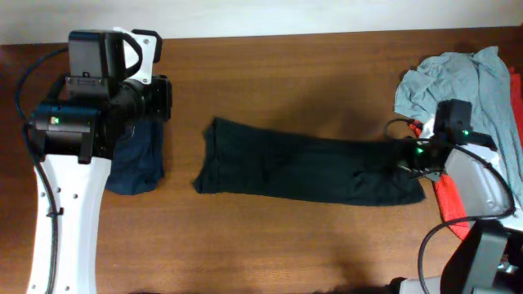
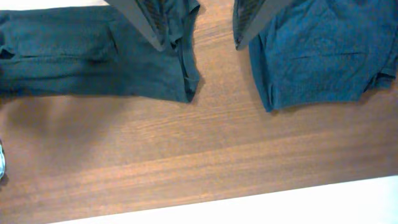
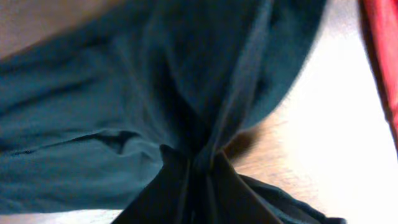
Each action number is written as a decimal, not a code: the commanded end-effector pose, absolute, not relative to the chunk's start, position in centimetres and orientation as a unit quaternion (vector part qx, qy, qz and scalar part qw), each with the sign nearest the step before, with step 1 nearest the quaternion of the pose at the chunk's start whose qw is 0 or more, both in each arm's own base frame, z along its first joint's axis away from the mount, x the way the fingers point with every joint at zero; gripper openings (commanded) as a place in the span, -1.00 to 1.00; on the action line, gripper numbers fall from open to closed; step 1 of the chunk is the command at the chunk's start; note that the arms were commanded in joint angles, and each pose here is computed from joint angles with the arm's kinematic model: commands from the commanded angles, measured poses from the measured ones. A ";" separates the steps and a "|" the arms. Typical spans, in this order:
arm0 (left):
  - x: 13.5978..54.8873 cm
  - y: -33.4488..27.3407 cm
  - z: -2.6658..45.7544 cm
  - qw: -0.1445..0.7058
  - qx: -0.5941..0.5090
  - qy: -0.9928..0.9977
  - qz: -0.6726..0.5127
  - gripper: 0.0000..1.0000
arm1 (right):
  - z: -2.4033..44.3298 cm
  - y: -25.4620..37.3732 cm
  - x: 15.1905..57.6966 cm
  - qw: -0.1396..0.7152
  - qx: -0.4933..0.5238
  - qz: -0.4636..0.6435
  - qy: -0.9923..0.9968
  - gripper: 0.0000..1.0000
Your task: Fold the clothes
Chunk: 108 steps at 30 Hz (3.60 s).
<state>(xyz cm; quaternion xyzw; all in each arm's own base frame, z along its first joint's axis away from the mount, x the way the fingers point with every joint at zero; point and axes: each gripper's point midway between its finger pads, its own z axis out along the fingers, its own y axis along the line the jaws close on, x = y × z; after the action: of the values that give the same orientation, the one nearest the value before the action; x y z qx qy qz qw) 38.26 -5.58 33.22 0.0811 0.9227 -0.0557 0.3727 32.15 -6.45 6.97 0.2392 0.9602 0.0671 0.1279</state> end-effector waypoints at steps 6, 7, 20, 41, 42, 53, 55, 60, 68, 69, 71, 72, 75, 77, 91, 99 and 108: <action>37.9 -5.1 34.9 0.396 0.084 0.913 -0.047 -0.24 | 7.7 -5.7 32.9 0.134 0.212 0.023 0.968 -0.92; 38.0 -5.1 34.9 0.397 0.084 0.913 -0.047 -0.24 | 7.7 -5.6 32.9 0.134 0.210 0.024 0.968 -0.92; 36.9 -2.6 37.3 0.431 0.058 0.901 0.009 -0.21 | 9.8 2.7 34.4 0.144 0.127 0.043 0.980 -0.92; 34.7 -2.0 39.8 0.463 0.051 0.885 0.010 -0.16 | 10.1 26.1 37.0 0.211 -0.029 0.174 0.961 -0.92; 34.7 -2.0 39.7 0.461 0.051 0.886 0.010 -0.16 | 9.2 26.9 37.0 0.206 -0.030 0.179 0.962 -0.92; 34.4 -2.0 39.4 0.453 0.052 0.890 0.010 -0.16 | 6.3 33.4 37.4 0.184 -0.052 0.284 0.939 -0.92; 34.4 -2.0 39.4 0.454 0.052 0.890 0.010 -0.16 | 6.7 33.7 37.6 0.189 -0.044 0.294 0.936 -0.91; 34.4 -2.0 39.4 0.453 0.052 0.890 0.010 -0.16 | 8.3 35.9 37.2 0.186 -0.076 0.351 0.914 -0.32; 34.2 -2.0 39.0 0.446 0.052 0.894 0.010 -0.15 | 13.5 39.7 35.2 0.184 -0.180 0.483 0.837 -0.25; 34.1 -2.0 39.0 0.445 0.052 0.894 0.010 -0.15 | 13.7 39.6 35.2 0.187 -0.187 0.483 0.835 -0.25; 34.1 -2.0 38.9 0.442 0.052 0.895 0.010 -0.15 | 14.2 38.7 35.5 0.196 -0.192 0.476 0.836 -0.27; 34.1 -2.0 38.8 0.441 0.052 0.896 0.010 -0.15 | 14.5 37.8 36.1 0.206 -0.193 0.467 0.838 -0.27; 34.1 -2.0 38.7 0.439 0.052 0.897 0.010 -0.15 | 14.8 33.1 38.5 0.225 -0.138 0.414 0.871 -0.26; 34.1 -2.0 38.6 0.437 0.052 0.898 0.010 -0.15 | 14.3 29.3 40.0 0.225 -0.090 0.375 0.895 -0.24; 34.5 -2.0 37.5 0.420 0.053 0.906 0.011 -0.15 | 3.3 25.0 36.9 0.059 0.003 0.281 0.958 -0.71; 34.5 -2.0 37.5 0.420 0.053 0.906 0.011 -0.15 | 8.1 36.1 30.7 0.047 -0.207 0.444 0.870 -0.78; 34.5 -2.0 37.5 0.420 0.053 0.906 0.011 -0.15 | 12.1 36.8 29.5 0.096 -0.267 0.447 0.849 -0.76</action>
<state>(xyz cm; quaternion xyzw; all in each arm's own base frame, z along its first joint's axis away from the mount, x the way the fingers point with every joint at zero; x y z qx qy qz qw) 34.45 -2.28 37.14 0.0496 0.9081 0.0021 0.4157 28.21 37.69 8.53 -0.2480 0.8646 0.4345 0.0468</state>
